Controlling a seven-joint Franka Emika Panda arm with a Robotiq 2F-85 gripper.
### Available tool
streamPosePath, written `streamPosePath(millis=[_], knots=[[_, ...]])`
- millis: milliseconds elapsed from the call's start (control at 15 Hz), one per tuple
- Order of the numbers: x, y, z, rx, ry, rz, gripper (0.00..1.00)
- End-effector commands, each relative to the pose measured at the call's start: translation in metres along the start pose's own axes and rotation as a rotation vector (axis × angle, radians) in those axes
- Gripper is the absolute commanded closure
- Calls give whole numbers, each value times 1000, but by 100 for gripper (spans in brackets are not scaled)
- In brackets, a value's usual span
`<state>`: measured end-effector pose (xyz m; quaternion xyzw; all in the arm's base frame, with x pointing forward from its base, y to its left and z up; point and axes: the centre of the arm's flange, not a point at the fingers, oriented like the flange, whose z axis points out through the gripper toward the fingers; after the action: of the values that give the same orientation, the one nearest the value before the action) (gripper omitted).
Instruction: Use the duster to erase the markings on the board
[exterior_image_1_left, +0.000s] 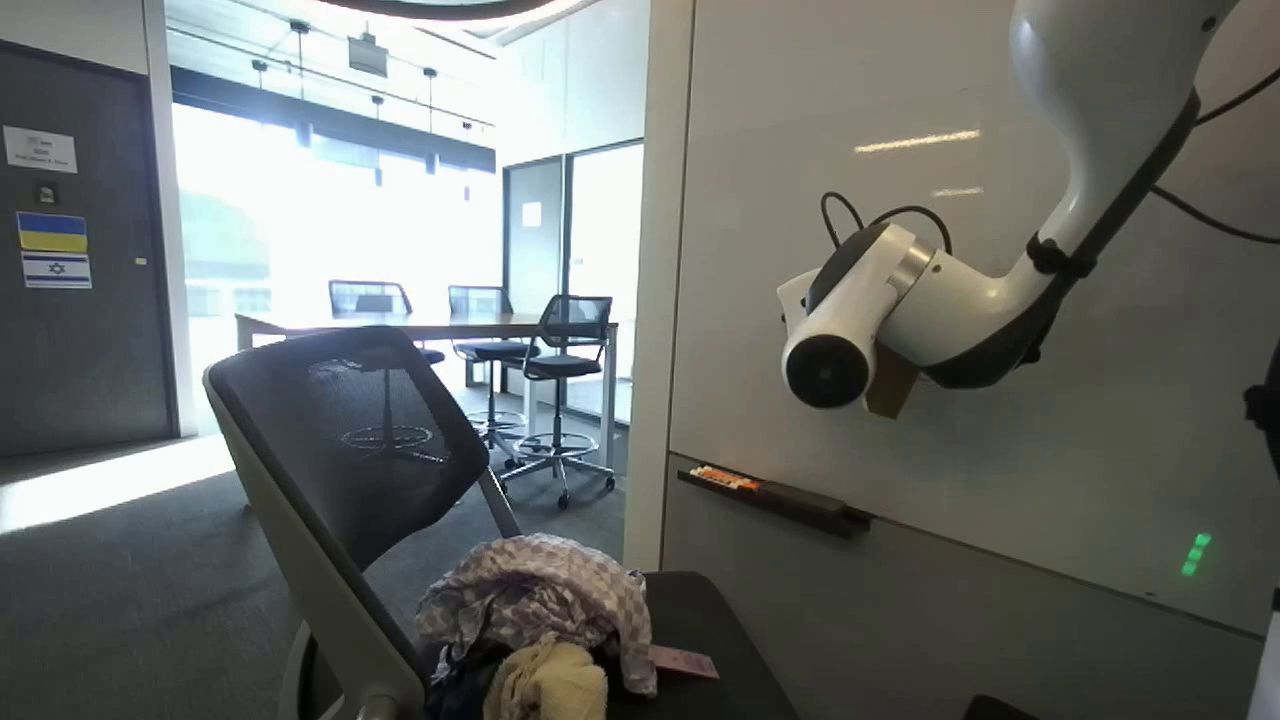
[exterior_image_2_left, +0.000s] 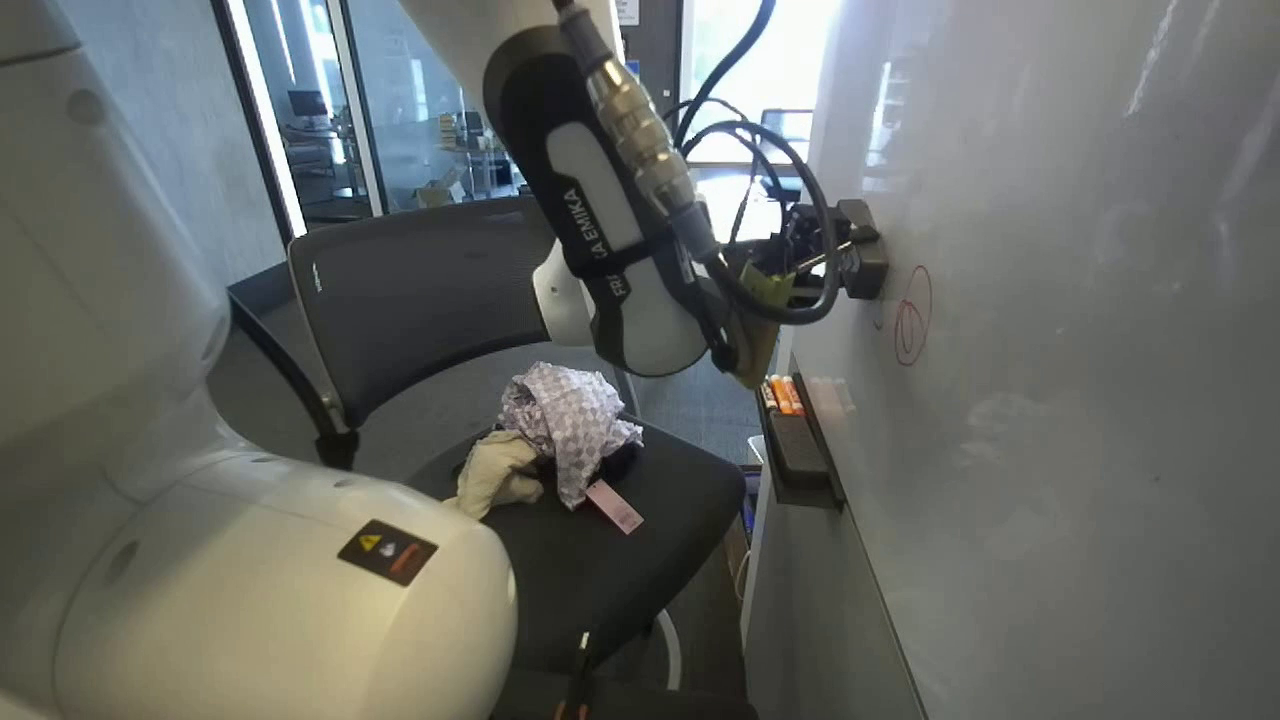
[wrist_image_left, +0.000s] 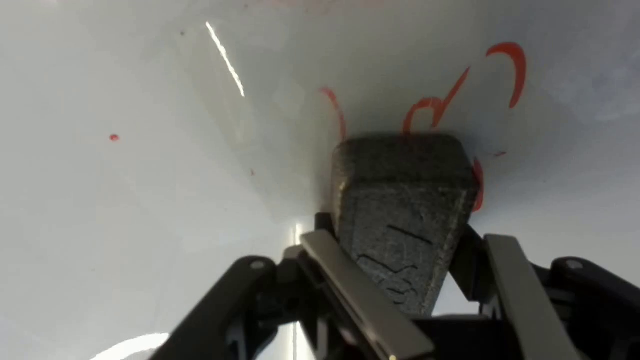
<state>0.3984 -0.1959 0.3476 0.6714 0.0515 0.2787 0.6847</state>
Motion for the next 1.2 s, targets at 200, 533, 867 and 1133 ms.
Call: streamPosePath(millis=[200,533,867,1133], knots=[[-69,-18,-7,-53,-185,-68,68],[-79,-16,-19,-80,-275,-46,68],[-77,13,-24,-66,-373,38,68],[-88,30,-3,-69,-423,143,68]])
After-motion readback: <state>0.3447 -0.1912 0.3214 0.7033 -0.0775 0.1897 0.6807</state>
